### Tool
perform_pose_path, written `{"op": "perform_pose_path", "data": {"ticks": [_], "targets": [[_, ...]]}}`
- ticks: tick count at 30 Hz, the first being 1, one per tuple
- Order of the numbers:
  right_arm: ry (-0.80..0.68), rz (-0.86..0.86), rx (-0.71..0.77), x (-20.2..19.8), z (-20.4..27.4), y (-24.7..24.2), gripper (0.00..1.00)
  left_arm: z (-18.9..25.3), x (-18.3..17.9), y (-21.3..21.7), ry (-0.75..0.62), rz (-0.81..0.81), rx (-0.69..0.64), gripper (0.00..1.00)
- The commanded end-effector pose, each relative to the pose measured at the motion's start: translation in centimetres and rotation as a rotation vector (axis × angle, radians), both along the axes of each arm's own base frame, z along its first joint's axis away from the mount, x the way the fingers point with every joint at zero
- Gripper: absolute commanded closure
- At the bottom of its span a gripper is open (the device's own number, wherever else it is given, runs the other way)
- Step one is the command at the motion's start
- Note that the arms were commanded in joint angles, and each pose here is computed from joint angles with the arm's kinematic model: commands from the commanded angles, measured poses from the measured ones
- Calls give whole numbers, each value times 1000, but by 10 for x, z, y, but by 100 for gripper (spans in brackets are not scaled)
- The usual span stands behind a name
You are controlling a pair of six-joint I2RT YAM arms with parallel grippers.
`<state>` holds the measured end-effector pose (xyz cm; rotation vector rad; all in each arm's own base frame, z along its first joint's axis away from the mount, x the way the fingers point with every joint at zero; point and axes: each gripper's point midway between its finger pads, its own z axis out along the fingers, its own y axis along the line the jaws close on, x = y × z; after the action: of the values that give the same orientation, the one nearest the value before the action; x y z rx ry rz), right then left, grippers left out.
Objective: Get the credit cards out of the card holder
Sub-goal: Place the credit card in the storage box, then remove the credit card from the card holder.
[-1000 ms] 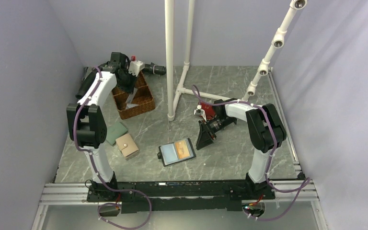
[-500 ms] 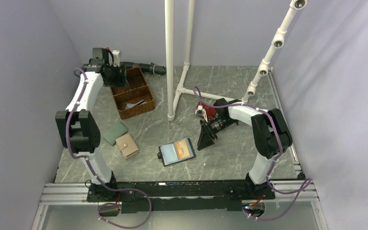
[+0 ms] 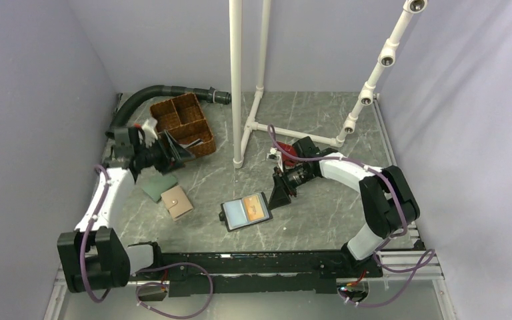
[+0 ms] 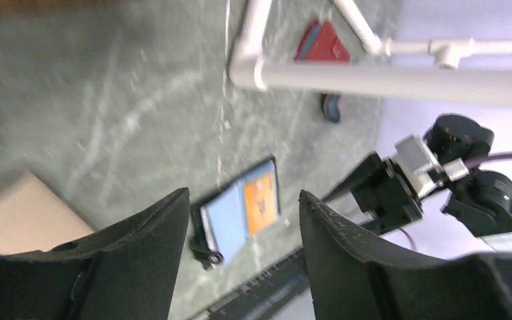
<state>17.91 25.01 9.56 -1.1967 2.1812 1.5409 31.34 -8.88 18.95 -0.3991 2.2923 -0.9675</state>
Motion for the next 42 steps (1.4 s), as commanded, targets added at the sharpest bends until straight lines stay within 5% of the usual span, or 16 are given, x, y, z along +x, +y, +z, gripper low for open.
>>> {"op": "perform_pose_path", "data": {"ticks": [1,10,22,29,42], "targets": [[39,-59,24,6,15,17,47,9,-34,-40,9,-50,-273,34],[216,-205,-81,17,1,35,49,-37,-88,-110,61,-28,-417,34],[222,-358,-215,25,-27,35,53,-80,-103,-166,172,-108,-368,36],[212,-370,-223,26,-31,34,55,-98,-109,-192,223,-173,-340,46],[224,-362,-230,27,-36,36,62,-127,-120,-196,312,-172,-259,58]]}}
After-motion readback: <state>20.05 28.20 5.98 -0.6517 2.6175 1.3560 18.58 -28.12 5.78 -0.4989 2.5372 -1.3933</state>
